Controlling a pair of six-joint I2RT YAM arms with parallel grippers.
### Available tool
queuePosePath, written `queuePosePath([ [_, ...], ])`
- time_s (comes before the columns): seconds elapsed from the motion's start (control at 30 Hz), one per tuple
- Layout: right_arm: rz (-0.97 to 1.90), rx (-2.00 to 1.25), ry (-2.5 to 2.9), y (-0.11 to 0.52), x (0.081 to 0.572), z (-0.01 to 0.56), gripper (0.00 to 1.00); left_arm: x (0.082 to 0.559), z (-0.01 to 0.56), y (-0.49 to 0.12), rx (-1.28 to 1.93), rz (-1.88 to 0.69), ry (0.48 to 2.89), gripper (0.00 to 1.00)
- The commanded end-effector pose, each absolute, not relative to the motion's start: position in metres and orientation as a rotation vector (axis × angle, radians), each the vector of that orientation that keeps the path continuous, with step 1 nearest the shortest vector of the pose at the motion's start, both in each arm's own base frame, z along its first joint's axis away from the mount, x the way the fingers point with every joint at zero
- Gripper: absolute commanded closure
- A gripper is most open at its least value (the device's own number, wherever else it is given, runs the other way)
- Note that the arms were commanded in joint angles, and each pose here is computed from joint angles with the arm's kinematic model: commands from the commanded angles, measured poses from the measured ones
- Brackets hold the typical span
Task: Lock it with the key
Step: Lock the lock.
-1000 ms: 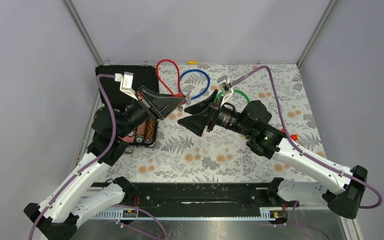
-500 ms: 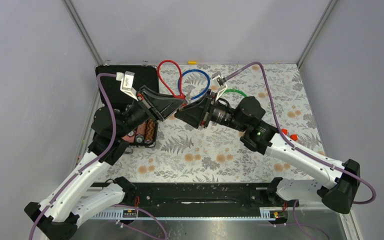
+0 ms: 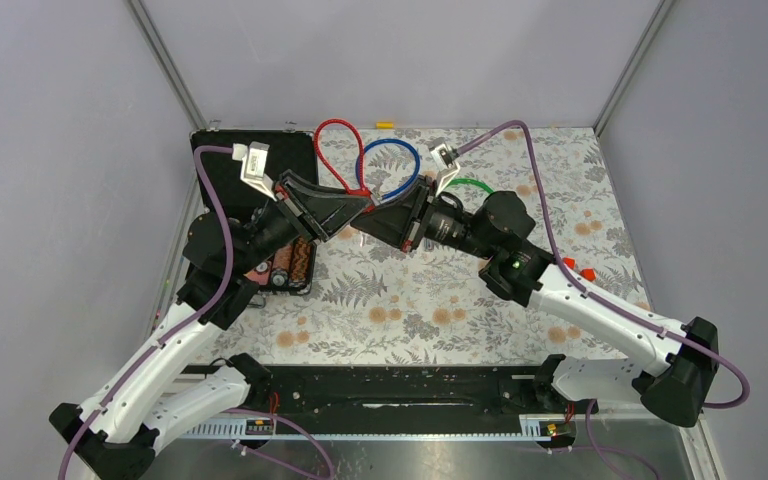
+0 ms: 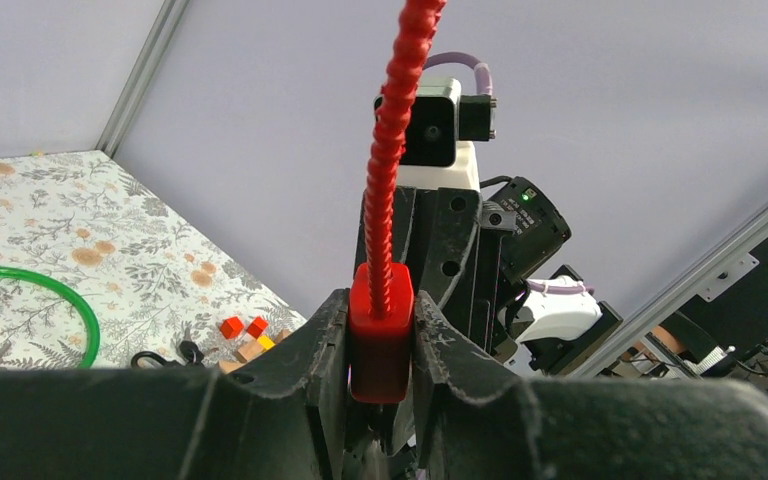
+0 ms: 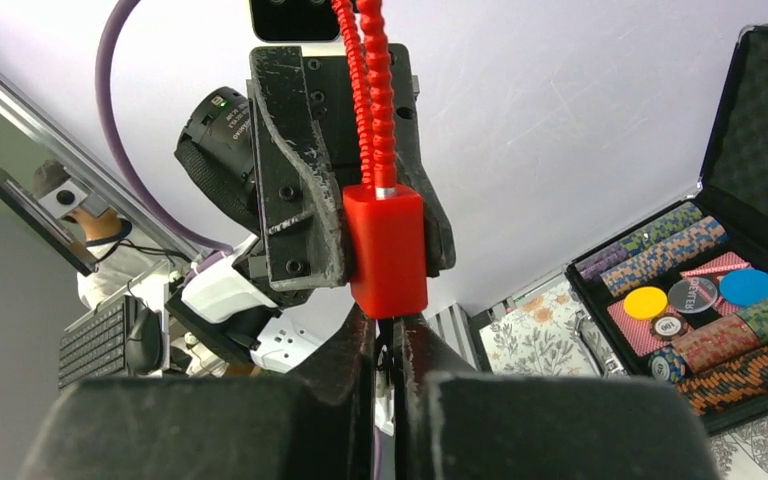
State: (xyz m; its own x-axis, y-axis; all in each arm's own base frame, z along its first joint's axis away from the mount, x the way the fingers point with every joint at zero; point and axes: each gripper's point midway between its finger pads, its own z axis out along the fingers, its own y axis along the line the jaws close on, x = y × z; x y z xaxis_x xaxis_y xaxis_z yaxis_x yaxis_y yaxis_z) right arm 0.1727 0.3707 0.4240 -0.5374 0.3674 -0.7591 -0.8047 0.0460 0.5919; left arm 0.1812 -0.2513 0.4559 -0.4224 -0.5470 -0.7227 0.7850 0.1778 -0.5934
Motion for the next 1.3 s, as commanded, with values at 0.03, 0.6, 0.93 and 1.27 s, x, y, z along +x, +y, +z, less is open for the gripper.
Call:
queuePosePath([
  [0.03, 1.662, -0.492, 1.399, 0.368, 0.174, 0.424, 1.00, 0.164, 0.493, -0.242, 0.310, -1.521, 1.182, 1.00],
  [0.6, 1.726, -1.044, 1.610, 0.353, 0.110, 0.331, 1.00, 0.161, 0.498, -0.195, 0.182, -1.326, 1.012, 1.00],
  [0.93, 1.700, -0.783, 1.510, 0.348, 0.128, 0.365, 1.00, 0.170, 0.490, -0.158, -0.063, -1.308, 0.883, 1.00],
  [1.27, 1.595, -1.156, 1.689, 0.346, 0.107, 0.305, 1.00, 0.168, 0.499, -0.182, 0.116, -1.263, 0.981, 1.00],
])
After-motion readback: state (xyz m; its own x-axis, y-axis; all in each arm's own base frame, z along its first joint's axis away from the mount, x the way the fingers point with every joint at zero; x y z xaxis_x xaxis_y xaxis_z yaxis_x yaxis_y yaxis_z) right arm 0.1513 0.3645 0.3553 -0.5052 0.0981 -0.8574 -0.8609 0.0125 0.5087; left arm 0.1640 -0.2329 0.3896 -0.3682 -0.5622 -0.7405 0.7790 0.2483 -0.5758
